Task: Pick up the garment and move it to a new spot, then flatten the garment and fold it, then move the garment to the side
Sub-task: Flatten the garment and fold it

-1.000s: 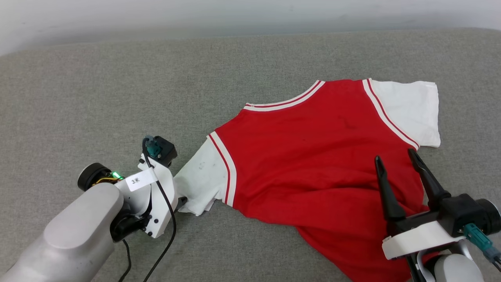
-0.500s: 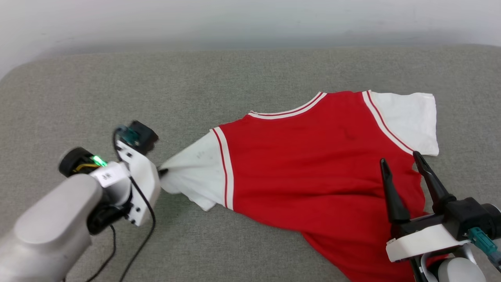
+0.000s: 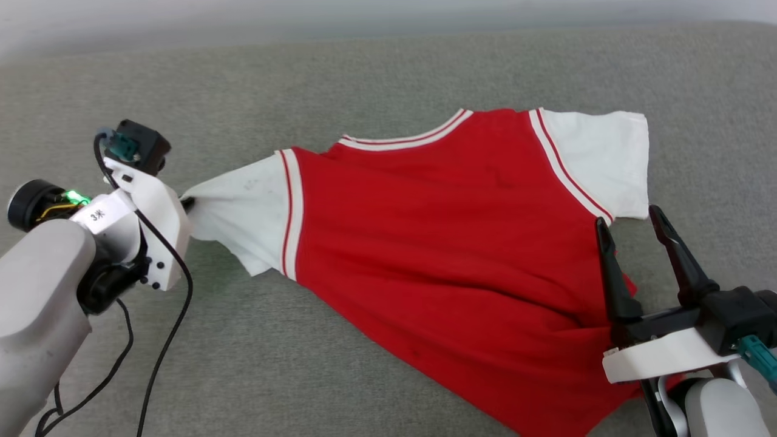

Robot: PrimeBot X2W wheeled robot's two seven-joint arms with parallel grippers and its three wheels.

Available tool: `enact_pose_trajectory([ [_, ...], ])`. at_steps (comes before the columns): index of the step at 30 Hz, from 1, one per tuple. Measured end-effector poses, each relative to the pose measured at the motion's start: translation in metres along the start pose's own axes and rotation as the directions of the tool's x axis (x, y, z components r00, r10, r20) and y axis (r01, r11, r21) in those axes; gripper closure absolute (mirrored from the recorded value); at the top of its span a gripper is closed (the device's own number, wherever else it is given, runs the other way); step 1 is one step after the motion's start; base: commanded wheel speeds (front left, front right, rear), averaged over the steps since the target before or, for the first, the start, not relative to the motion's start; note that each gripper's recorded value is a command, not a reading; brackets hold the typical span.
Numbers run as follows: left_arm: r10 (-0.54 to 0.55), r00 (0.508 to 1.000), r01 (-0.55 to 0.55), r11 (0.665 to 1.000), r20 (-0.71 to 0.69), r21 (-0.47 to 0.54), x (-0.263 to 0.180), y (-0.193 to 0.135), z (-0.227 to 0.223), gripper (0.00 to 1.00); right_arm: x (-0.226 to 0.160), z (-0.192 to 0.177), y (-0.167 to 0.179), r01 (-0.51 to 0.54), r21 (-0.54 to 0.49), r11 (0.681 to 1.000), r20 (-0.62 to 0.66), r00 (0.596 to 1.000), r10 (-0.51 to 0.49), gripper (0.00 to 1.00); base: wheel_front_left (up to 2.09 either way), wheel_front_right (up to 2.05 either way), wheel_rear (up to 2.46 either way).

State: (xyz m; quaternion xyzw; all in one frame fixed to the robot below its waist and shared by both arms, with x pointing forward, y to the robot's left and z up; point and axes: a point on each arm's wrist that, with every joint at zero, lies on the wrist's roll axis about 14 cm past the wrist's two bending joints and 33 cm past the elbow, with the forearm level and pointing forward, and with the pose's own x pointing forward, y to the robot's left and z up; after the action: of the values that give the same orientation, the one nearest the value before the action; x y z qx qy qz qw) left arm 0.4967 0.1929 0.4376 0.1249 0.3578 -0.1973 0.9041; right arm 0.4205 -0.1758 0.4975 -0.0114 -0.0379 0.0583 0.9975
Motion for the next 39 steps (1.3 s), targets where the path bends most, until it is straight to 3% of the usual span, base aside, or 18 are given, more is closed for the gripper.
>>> enact_pose_trajectory([
  [7,0.021,0.994,-0.027,0.998,-0.108,-0.059,0.038,0.005,-0.036,1.00,-0.002,-0.012,-0.020,0.055,-0.022,0.998,-0.034,0.998,-0.056,0.00,0.00,0.00,0.00],
  [12,0.026,0.994,-0.036,0.996,-0.109,-0.086,0.049,0.006,-0.047,1.00,-0.002,-0.014,-0.026,0.071,-0.026,0.997,-0.041,0.997,-0.072,0.00,0.00,0.00,0.00],
  [13,0.029,0.995,-0.038,0.995,-0.098,-0.092,0.050,0.006,-0.046,0.96,-0.001,-0.012,-0.027,0.075,-0.027,0.997,-0.035,0.997,-0.076,0.00,0.00,0.00,0.00],
  [14,0.031,0.995,-0.040,0.995,-0.090,-0.095,0.049,0.006,-0.047,0.76,0.000,-0.010,-0.028,0.078,-0.028,0.997,-0.028,0.996,-0.079,0.00,0.00,0.00,0.00],
  [15,0.034,0.996,-0.041,0.995,-0.077,-0.089,0.048,0.006,-0.046,0.23,0.000,-0.009,-0.029,0.080,-0.029,0.996,-0.023,0.996,-0.081,0.00,0.00,0.00,0.00],
  [16,0.042,0.997,-0.047,0.996,-0.059,-0.076,0.047,0.007,-0.044,0.00,0.001,-0.006,-0.030,0.083,-0.029,0.996,-0.015,0.996,-0.084,0.00,0.00,0.00,0.00],
  [22,0.104,0.983,-0.094,0.993,0.155,-0.069,0.028,0.017,-0.011,0.00,0.009,0.024,-0.052,0.105,-0.066,0.992,0.068,0.993,-0.101,0.00,0.00,0.00,0.00],
  [29,0.176,0.890,-0.145,0.984,0.421,-0.105,-0.008,0.016,0.025,0.00,0.039,0.071,-0.073,0.080,-0.124,0.989,0.122,0.990,-0.065,0.00,0.00,0.00,0.00],
  [35,0.249,0.790,-0.195,0.969,0.560,-0.154,-0.036,0.012,0.040,0.00,0.076,0.082,-0.080,-0.005,-0.147,0.989,-0.011,1.000,0.004,0.00,0.00,0.00,0.00],
  [39,0.282,0.751,-0.223,0.959,0.597,-0.173,-0.046,0.006,0.040,0.00,0.093,0.059,-0.086,-0.065,-0.160,0.985,-0.222,0.975,0.028,0.00,0.00,0.00,0.00],
])
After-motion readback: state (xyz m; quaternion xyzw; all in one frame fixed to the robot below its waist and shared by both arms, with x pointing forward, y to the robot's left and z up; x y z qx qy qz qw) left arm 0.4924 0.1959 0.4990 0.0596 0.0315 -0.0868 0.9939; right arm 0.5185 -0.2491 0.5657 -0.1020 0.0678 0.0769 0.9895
